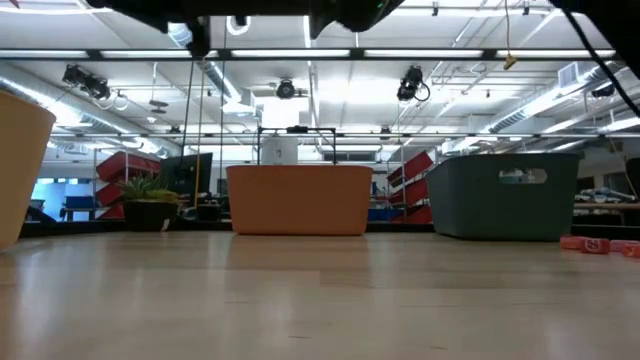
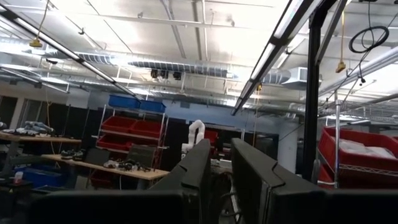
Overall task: Sort candy
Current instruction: Put the yellow candy into the yellow bin, then put the red candy into the yellow bin
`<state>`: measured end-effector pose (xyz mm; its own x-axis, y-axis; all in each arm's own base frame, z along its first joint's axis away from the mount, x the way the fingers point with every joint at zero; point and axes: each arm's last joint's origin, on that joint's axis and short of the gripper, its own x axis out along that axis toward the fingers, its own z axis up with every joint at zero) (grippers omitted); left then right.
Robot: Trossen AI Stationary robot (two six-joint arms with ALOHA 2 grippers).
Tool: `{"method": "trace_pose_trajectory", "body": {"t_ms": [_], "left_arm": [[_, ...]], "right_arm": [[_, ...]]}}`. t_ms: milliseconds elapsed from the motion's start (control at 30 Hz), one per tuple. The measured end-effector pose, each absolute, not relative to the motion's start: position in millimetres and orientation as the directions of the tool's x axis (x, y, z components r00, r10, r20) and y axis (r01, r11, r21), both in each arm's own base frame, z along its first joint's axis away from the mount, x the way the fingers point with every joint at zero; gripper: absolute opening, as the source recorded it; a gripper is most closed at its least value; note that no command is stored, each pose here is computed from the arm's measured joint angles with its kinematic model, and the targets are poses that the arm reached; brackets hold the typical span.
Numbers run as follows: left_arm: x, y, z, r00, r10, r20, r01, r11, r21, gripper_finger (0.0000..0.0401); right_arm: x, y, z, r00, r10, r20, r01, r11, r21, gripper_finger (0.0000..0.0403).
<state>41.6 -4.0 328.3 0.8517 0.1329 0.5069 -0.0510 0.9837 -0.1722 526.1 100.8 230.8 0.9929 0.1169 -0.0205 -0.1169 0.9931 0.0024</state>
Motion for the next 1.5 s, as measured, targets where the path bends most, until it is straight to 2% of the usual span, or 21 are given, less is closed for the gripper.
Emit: {"method": "trace_pose_trajectory", "body": {"t_ms": [467,833,1367,1500], "left_arm": [[42.2,-4.3,327.4,0.857,0.129,0.499,-0.051,0.985,-0.167,0.0067],[42.3,-4.4,327.4,0.857,0.129,0.498,-0.052,0.985,-0.166,0.0067],[42.9,-4.7,326.3,0.864,0.126,0.488,-0.054,0.986,-0.159,0.0067],[43.0,-4.7,326.2,0.864,0.126,0.487,-0.054,0.986,-0.158,0.0067]], "right_arm": [[576.1,86.4,192.3,0.984,0.175,0.025,-0.176,0.979,0.098,0.0049],[582.6,87.2,184.7,0.980,0.199,0.010,-0.198,0.972,0.129,0.0052],[582.7,87.0,182.9,0.982,0.190,-0.009,-0.188,0.974,0.127,0.0120],[582.4,88.8,183.0,0.981,0.195,-0.007,-0.194,0.979,0.070,0.0126]]}}
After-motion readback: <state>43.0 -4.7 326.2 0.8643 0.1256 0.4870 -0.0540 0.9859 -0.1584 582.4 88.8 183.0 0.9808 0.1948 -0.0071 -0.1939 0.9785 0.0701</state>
